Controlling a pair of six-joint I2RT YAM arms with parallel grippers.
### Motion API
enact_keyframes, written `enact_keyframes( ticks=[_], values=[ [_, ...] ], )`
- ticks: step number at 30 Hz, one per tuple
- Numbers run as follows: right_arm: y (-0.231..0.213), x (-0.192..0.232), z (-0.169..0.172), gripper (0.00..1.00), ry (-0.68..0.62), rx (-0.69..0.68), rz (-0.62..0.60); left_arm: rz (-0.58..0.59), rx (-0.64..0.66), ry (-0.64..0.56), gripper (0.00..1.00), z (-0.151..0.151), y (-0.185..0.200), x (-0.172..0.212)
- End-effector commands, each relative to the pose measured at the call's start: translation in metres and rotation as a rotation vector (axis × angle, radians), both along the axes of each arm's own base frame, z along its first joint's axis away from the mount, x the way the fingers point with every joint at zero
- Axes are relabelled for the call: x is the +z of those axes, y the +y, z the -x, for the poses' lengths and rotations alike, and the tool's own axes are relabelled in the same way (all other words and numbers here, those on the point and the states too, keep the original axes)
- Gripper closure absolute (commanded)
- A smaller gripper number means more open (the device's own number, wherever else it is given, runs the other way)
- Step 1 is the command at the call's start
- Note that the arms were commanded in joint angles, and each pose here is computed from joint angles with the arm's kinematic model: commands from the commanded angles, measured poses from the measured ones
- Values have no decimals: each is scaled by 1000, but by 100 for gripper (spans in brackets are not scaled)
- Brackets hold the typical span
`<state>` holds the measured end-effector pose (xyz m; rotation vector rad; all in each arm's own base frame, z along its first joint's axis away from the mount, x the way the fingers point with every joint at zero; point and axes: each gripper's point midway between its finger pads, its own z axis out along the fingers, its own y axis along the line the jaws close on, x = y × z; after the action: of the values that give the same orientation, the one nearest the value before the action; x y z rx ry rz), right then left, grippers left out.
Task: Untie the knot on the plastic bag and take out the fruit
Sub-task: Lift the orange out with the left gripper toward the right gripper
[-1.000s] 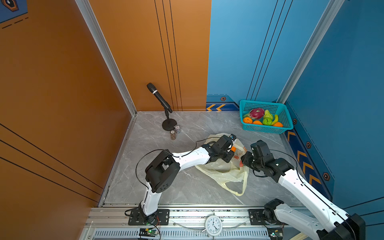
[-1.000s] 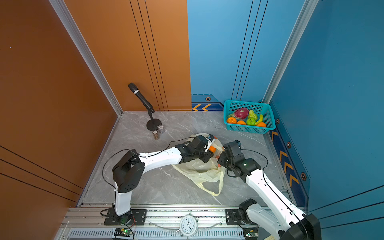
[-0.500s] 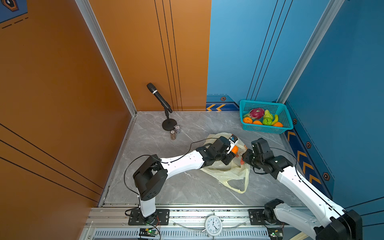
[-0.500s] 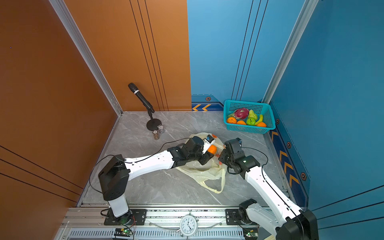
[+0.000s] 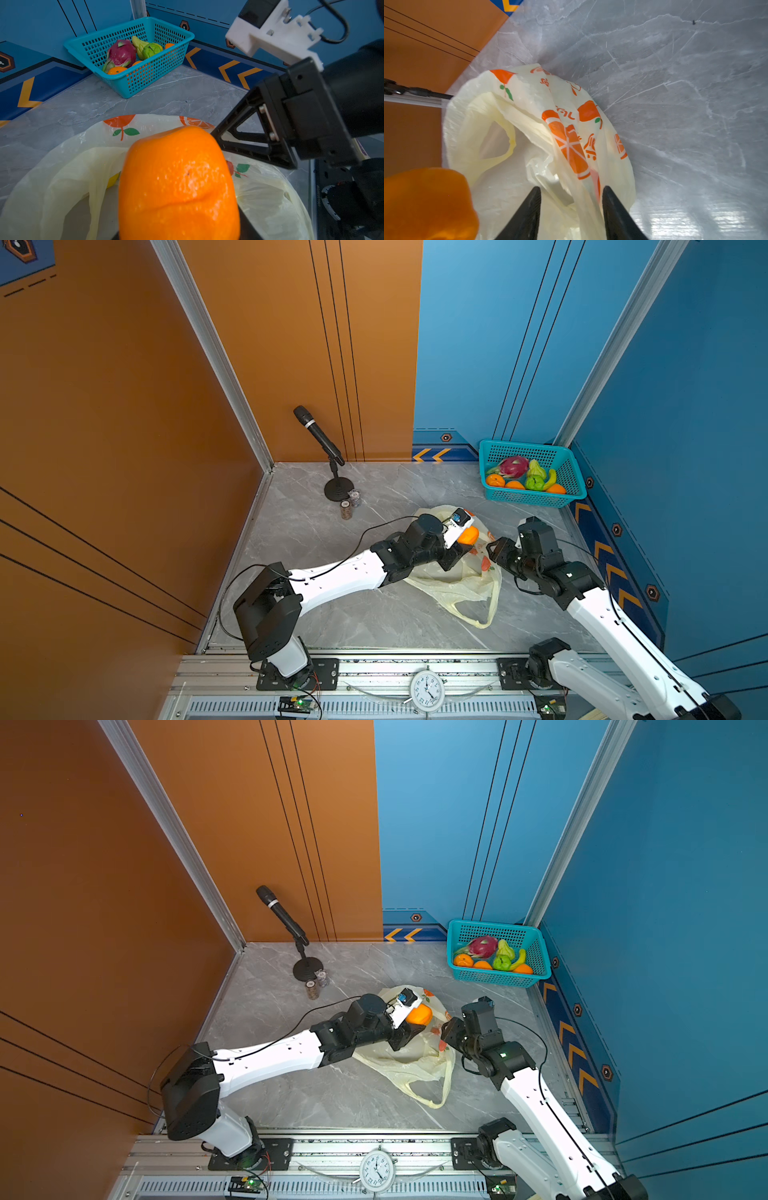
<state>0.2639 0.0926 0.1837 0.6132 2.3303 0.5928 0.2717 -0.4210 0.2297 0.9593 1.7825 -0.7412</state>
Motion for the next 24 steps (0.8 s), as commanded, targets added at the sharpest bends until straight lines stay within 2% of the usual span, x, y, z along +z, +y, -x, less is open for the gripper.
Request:
enact_keyframes(
  ticks=[1,6,10,14,24],
  values=[
    [8,43,-3,42,-99,28,-92,106,-19,-85,56,-2,5,39],
    [25,90,-5,28,-243,97,-215,183,-3,-88,56,-6,16,61],
    [47,132,-3,15,-399,204,-343,252,5,-75,56,-8,24,78],
    [62,152,-1,2,-466,272,-399,288,7,-69,56,-10,28,88],
    [98,158,-7,0,-480,396,-392,299,-17,-72,57,-6,29,93]
  ],
)
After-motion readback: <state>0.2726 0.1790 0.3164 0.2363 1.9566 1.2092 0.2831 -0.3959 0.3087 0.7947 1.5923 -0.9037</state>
